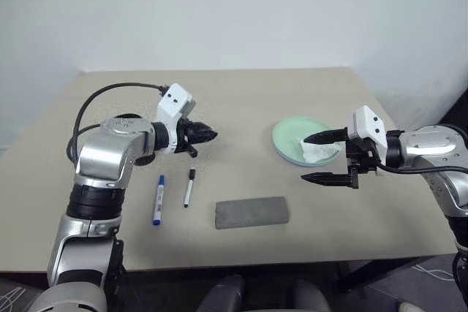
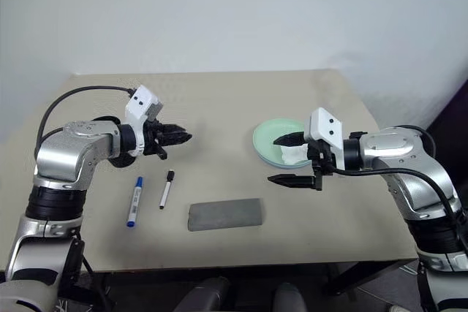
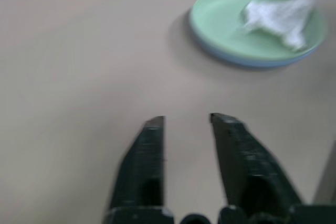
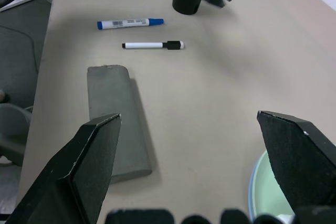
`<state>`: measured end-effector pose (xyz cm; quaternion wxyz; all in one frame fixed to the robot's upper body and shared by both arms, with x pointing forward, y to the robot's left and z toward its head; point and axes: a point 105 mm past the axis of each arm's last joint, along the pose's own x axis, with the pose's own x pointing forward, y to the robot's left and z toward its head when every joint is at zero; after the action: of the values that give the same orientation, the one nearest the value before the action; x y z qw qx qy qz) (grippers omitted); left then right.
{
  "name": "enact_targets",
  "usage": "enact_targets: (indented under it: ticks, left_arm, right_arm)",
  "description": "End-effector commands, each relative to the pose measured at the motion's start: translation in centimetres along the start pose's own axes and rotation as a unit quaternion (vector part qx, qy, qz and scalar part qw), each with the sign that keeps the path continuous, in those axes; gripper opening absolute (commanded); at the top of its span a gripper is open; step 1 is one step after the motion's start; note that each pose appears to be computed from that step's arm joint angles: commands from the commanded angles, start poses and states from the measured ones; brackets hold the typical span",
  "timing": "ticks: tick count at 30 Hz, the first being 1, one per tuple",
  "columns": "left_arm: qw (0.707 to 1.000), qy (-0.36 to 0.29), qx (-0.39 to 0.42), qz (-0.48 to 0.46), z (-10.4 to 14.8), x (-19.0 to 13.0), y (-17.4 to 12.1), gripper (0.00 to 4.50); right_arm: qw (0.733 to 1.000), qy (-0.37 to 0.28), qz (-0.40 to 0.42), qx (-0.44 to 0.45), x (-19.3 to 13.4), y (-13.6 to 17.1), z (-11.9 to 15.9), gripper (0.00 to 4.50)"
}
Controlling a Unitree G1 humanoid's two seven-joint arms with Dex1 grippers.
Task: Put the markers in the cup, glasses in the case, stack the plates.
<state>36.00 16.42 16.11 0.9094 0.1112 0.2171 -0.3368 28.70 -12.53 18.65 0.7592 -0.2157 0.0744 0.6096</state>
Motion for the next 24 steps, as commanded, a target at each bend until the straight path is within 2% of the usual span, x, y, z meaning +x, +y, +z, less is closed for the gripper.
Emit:
enact_targets:
  ticks: [1, 6, 10, 15, 24]
  left_arm:
    - [0.998, 0.012, 0.005, 0.061, 0.2, -0.6, 0.5, 2.74]
    - [0.993, 0.033, -0.028, 0.11, -0.1, -0.2, 0.7, 4.47]
    - [0.976, 0.084, -0.051, 0.193, -0.8, 0.1, 1.5, 4.47]
    - [0.963, 0.143, -0.123, 0.195, -2.0, 0.7, 0.4, 4.47]
    - [0.947, 0.194, -0.144, 0.214, -4.5, 1.4, 0.5, 4.47]
  right_arm:
    - [1.0, -0.012, 0.0, -0.026, -0.2, -0.3, 1.3, 4.5]
    - [1.0, -0.013, 0.004, -0.026, 0.0, -0.4, 1.3, 4.5]
    - [1.0, -0.014, 0.009, -0.026, 0.2, -0.5, 1.3, 4.5]
    - [0.999, -0.017, 0.016, -0.025, 0.6, -0.5, 1.4, 4.5]
    - [0.999, -0.017, 0.018, -0.026, 0.6, -0.4, 1.4, 4.5]
